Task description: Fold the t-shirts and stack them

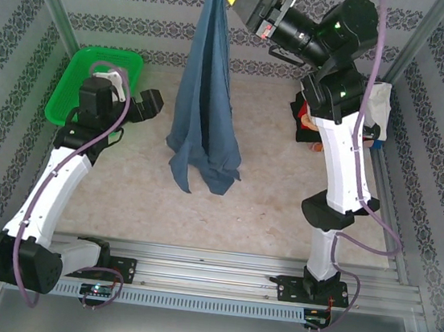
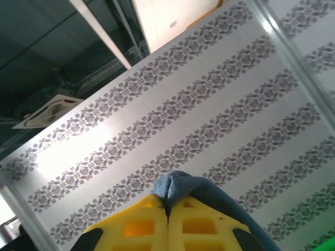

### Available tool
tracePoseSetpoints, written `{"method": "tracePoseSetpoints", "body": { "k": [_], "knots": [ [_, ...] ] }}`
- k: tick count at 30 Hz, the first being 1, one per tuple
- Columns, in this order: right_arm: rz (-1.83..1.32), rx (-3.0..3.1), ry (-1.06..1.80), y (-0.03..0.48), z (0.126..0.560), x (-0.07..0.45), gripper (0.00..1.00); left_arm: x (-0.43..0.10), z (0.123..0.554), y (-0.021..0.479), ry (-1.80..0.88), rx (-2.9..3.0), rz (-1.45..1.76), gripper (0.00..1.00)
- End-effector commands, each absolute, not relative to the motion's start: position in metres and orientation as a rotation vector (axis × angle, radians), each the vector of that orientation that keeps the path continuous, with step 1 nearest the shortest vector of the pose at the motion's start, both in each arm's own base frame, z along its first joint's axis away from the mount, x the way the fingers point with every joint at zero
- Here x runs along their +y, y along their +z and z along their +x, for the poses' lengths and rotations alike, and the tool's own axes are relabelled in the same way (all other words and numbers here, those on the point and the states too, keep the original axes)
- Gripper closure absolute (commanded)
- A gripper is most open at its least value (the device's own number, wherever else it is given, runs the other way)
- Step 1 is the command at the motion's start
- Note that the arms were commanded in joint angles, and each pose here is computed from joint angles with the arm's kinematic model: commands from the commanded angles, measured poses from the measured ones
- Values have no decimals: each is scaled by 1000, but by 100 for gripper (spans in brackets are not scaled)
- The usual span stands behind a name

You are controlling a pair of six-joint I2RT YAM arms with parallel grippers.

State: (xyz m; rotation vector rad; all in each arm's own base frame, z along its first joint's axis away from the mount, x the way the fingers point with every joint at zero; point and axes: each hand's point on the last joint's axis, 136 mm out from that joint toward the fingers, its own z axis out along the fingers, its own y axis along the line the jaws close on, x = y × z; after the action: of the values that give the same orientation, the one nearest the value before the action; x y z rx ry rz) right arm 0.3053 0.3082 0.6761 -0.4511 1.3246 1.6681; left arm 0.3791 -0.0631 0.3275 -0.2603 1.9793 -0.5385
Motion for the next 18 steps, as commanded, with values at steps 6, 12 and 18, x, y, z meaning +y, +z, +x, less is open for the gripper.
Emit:
{"method": "tracePoseSetpoints", "body": {
  "k": [6,12,18],
  "knots": [
    [46,1734,1117,546,412,215,100,-103,393,329,-681,1992,-122,0],
    [392,1838,963,427,475,119,100,-161,370,271,-818,2208,32,0],
    [432,1928,908,379,482,102,100,-208,308,209,-952,2437,208,0]
  ]
}}
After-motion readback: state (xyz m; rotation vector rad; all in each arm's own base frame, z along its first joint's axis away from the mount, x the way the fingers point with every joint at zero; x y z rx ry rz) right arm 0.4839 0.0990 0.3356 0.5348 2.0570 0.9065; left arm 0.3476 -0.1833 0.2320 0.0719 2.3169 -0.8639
